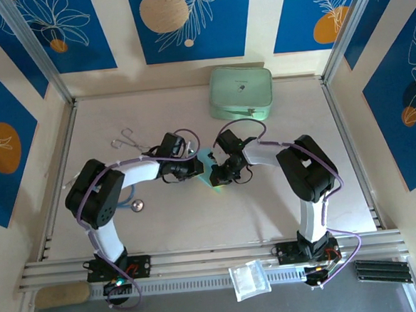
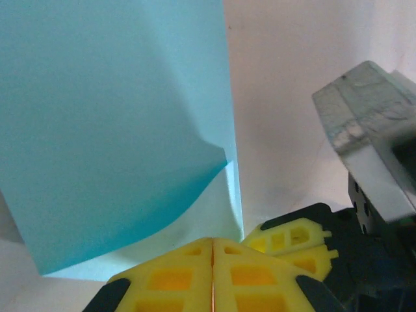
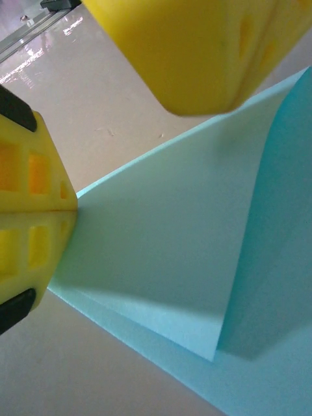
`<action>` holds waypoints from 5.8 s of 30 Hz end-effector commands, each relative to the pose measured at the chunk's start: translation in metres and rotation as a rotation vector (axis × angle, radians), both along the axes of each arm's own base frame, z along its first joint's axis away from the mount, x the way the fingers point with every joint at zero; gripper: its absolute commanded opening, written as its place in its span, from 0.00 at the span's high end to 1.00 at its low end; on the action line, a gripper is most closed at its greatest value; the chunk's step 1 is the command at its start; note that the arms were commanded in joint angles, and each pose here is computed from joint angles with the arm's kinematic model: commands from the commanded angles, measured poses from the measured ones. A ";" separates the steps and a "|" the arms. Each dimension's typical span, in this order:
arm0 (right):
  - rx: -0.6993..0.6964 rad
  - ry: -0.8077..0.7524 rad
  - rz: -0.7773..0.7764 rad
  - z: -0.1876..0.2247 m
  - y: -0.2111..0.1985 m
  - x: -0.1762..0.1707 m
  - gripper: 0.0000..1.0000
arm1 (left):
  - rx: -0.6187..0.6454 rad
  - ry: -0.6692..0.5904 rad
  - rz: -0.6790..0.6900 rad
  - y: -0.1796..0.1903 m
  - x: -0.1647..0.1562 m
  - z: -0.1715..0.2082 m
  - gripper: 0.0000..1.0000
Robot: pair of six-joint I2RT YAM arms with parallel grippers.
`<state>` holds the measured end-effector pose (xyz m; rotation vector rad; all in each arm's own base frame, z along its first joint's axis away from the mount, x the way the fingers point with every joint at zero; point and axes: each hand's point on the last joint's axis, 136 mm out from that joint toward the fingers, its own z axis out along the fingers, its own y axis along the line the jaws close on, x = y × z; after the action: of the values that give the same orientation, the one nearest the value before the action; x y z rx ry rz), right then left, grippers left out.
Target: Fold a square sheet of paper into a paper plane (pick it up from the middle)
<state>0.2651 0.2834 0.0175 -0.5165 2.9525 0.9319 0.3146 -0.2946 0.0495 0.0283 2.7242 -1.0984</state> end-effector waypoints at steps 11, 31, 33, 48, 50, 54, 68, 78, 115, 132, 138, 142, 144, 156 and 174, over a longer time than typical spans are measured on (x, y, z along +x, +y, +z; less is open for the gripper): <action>0.074 0.022 -0.040 0.019 0.010 0.004 0.97 | 0.072 0.091 0.032 0.006 -0.006 -0.036 0.94; -0.049 0.122 -0.109 -0.013 -0.009 -0.018 0.97 | 0.306 0.234 0.117 0.041 -0.020 -0.074 0.95; -0.059 0.135 -0.104 -0.016 -0.014 -0.026 0.98 | 0.329 0.240 0.128 0.045 -0.021 -0.077 0.94; -0.089 0.168 -0.120 -0.020 -0.044 -0.062 0.98 | 0.321 0.239 0.128 0.042 -0.017 -0.073 0.94; -0.057 0.126 -0.139 -0.006 -0.042 -0.052 0.98 | 0.271 0.225 0.118 0.033 -0.013 -0.064 0.94; 0.040 -0.034 -0.227 0.040 -0.034 -0.014 0.98 | 0.116 0.171 0.113 0.007 0.003 -0.024 0.90; 0.090 -0.124 -0.429 0.069 -0.007 0.028 0.81 | 0.008 -0.040 0.381 0.052 0.054 0.053 0.46; 0.119 -0.137 -0.380 0.075 0.023 0.018 0.81 | 0.017 -0.031 0.437 0.086 0.037 0.044 0.40; -0.136 0.002 -0.458 -0.005 -0.004 0.051 0.83 | -0.076 0.191 0.276 0.046 -0.001 -0.004 0.71; 0.020 -0.115 -0.366 0.061 0.014 0.053 0.83 | -0.150 0.165 0.195 0.012 0.003 0.006 0.84; 0.052 -0.142 -0.354 0.071 0.013 0.044 0.82 | -0.122 0.191 0.194 0.006 0.004 -0.006 0.88; 0.047 -0.131 -0.326 0.062 0.016 0.033 0.82 | -0.102 0.197 0.205 0.004 0.007 -0.010 0.90; 0.040 -0.119 -0.317 0.056 0.018 0.028 0.82 | -0.094 0.199 0.211 0.004 0.009 -0.012 0.91; -0.038 -0.054 -0.335 0.017 0.019 0.032 0.86 | -0.070 0.225 0.219 0.004 0.007 -0.023 0.91; -0.063 0.010 -0.403 -0.007 0.001 0.033 0.85 | 0.033 0.149 0.357 0.049 0.001 -0.007 0.66</action>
<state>0.3040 0.2874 0.0221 0.0496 2.8924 0.7872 0.3223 -0.2631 0.0530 -0.4582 2.7045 -1.0778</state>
